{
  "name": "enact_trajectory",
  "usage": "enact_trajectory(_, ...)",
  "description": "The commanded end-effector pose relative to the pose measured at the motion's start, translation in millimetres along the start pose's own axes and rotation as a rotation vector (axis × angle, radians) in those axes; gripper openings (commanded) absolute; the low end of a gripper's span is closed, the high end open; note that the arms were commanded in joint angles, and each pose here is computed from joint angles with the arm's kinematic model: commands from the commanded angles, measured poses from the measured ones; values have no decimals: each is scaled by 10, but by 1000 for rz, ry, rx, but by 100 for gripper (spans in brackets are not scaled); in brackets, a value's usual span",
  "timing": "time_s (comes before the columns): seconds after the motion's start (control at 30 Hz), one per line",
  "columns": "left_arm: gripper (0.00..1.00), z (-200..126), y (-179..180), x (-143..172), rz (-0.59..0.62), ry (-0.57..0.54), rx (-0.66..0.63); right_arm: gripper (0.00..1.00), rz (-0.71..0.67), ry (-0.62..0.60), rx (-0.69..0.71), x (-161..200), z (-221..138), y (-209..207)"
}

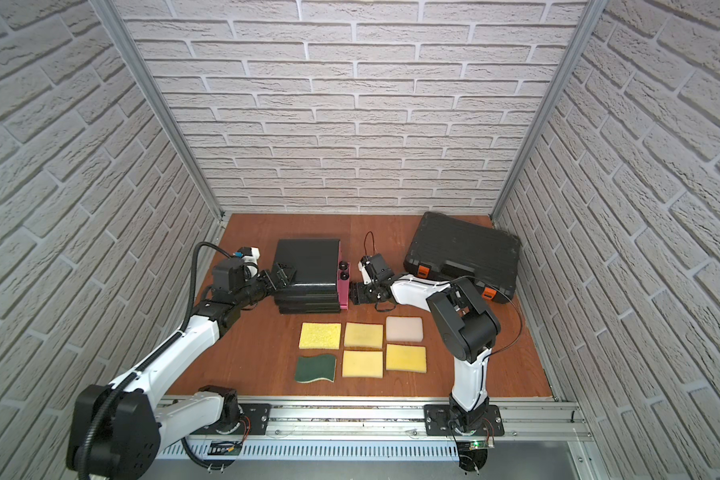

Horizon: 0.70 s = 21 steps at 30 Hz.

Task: Take the sponge out of the drawer
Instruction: Close the drawer of the storage box.

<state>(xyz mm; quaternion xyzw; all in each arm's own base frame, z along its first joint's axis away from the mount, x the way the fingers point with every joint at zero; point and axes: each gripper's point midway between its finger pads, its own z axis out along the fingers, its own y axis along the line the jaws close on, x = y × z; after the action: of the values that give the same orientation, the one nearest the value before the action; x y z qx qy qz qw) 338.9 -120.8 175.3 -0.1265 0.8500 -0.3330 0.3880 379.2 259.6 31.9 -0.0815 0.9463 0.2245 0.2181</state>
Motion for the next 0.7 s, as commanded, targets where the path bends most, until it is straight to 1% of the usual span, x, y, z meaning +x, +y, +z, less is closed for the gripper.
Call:
enact_trajectory(0.0, 98, 18, -90, 7, 2, 0, 66, 68, 11, -65, -107, -121, 18, 230)
enact_trajectory(0.17, 98, 32, -80, 39, -13, 3, 78, 68, 15, -122, -158, -133, -29, 306)
enact_trajectory(0.23, 98, 28, -66, 39, -13, -1, 71, 68, 15, -120, -147, -123, -32, 288)
enact_trajectory(0.33, 98, -18, -42, 7, 10, -14, 50, 68, 3, -112, -42, -103, -85, 126)
enact_trajectory(0.4, 98, -97, -21, -47, 47, -47, 24, 69, -10, -141, 58, -127, -220, -29)
enact_trajectory(0.43, 98, -155, 15, -90, 82, -70, -11, 70, -19, -164, 119, -157, -335, -113)
enact_trajectory(0.5, 98, -287, 153, -196, 157, -121, -128, 71, -41, -202, 246, -217, -599, -277)
enact_trajectory(0.57, 98, -442, 405, -349, 234, -188, -303, 73, -65, -259, 378, -309, -944, -427)
enact_trajectory(0.6, 98, -497, 502, -415, 261, -219, -363, 75, -73, -290, 429, -359, -1109, -477)
enact_trajectory(0.63, 98, -548, 619, -488, 285, -258, -422, 77, -87, -322, 480, -408, -1288, -524)
enact_trajectory(0.67, 98, -588, 742, -559, 302, -296, -472, 88, -104, -347, 532, -448, -1464, -570)
